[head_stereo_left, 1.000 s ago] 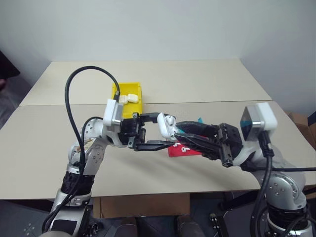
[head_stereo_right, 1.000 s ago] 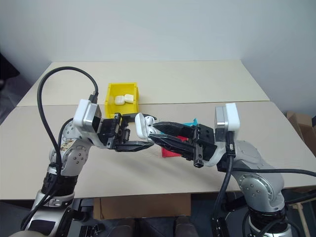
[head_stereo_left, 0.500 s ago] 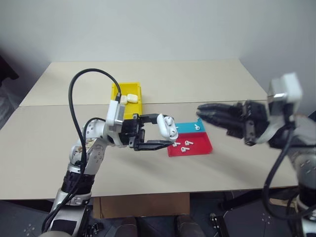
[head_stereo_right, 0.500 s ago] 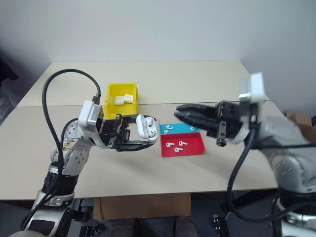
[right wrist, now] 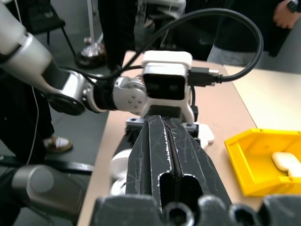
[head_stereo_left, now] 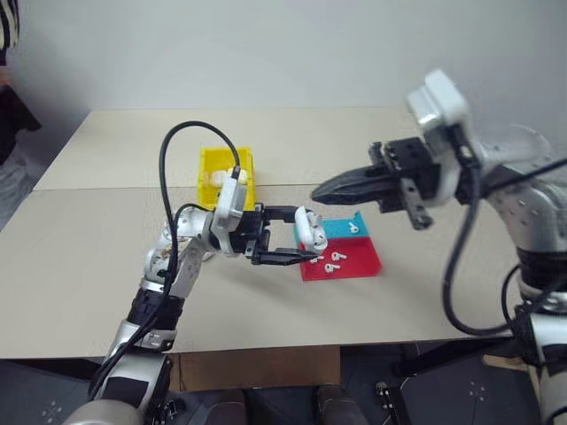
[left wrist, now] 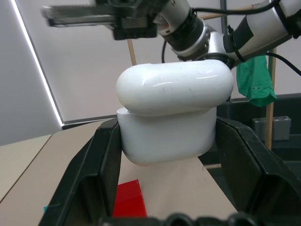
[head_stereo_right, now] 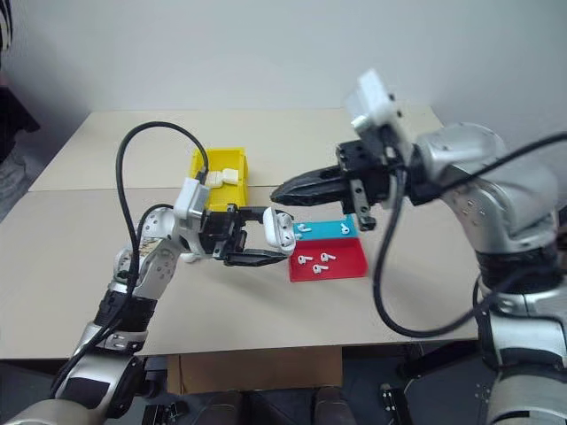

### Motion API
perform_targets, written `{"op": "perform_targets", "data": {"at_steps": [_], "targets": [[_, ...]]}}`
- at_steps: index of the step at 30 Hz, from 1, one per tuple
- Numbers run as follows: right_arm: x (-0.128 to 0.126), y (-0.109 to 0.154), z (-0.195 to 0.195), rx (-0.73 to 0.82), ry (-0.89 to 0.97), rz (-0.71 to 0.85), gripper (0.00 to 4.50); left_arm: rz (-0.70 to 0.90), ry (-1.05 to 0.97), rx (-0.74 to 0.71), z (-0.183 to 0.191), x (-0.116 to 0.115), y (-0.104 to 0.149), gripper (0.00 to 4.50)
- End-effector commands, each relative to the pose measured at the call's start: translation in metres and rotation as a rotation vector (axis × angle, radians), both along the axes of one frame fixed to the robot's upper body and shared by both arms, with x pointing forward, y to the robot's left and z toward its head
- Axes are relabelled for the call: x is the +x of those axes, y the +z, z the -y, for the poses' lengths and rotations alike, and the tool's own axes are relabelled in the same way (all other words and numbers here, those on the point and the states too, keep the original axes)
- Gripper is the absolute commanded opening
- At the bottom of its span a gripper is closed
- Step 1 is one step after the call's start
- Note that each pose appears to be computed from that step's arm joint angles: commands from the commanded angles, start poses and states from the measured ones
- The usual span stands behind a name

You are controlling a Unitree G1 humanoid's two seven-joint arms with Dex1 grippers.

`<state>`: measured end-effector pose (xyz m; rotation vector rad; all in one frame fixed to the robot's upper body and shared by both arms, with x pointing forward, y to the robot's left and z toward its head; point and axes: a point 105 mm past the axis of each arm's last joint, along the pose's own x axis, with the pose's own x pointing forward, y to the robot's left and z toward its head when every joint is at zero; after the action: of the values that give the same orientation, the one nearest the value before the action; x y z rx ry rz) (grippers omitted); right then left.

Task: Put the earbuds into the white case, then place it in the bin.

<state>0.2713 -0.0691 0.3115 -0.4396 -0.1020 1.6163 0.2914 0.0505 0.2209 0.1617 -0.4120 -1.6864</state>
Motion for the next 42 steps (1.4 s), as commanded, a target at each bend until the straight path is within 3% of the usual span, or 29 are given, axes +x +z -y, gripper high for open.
{"op": "perform_targets", "data": {"at_steps": [1, 16, 42], "targets": [[-0.002, 0.009, -0.004, -0.04, 0.027, 0.078, 0.01, 0.057, -0.006, -0.012, 0.002, 0.001, 0.01, 2.75], [-0.004, -0.008, -0.022, -0.206, 0.069, 0.218, 0.01, 0.078, -0.006, -0.023, 0.004, 0.001, 0.01, 2.75], [0.008, -0.007, 0.013, -0.262, -0.001, 0.279, 0.01, 0.078, 0.012, -0.05, -0.002, 0.002, 0.012, 2.75]]}}
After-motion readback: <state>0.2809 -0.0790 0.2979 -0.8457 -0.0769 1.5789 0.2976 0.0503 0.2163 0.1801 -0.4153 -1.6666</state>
